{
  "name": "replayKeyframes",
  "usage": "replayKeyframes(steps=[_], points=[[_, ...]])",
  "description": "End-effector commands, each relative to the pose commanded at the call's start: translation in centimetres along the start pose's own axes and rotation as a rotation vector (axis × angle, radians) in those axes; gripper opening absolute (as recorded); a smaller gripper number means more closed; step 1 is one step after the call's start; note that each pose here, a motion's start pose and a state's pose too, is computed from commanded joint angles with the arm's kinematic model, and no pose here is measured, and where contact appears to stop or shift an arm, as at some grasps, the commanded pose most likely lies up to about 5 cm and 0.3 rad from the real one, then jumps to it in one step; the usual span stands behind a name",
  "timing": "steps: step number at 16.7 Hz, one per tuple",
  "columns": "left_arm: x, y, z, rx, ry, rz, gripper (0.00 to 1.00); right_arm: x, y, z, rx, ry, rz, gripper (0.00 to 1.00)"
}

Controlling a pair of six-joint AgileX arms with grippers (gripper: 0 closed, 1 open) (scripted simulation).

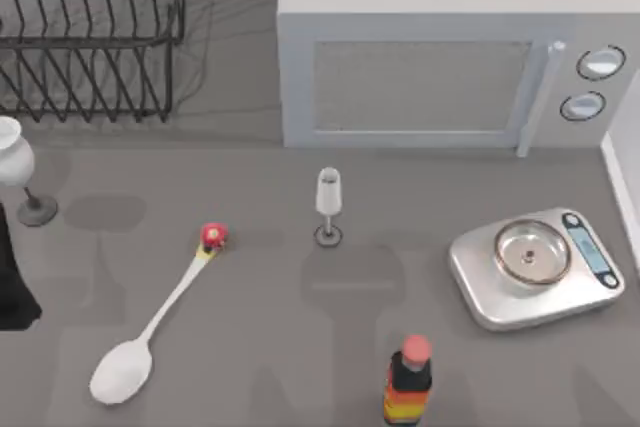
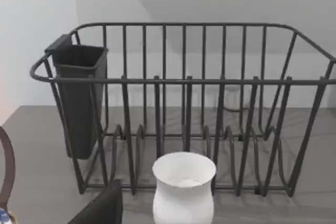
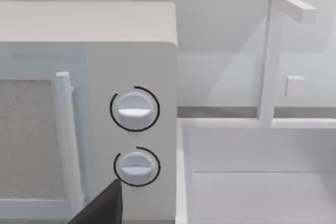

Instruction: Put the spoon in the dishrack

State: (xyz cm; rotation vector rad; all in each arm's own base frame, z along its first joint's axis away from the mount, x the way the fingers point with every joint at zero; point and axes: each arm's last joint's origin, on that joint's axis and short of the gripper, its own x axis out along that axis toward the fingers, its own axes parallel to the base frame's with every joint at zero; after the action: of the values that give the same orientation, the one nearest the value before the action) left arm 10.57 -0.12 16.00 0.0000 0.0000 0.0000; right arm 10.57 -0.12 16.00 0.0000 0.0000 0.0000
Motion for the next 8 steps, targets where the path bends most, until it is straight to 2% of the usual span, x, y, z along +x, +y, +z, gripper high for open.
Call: replayKeyframes(steps=[4,8], points=[[0.0,-0.1,0.6,0.001,0.025,-0.015,1.0,0.0,0.0,0.0,0.0,0.0,0.0,1.0],[0.6,-0.8,3.5,0.011,0.179,-0.076,1.0,0.0,0.0,0.0,0.0,0.0,0.0,1.0]])
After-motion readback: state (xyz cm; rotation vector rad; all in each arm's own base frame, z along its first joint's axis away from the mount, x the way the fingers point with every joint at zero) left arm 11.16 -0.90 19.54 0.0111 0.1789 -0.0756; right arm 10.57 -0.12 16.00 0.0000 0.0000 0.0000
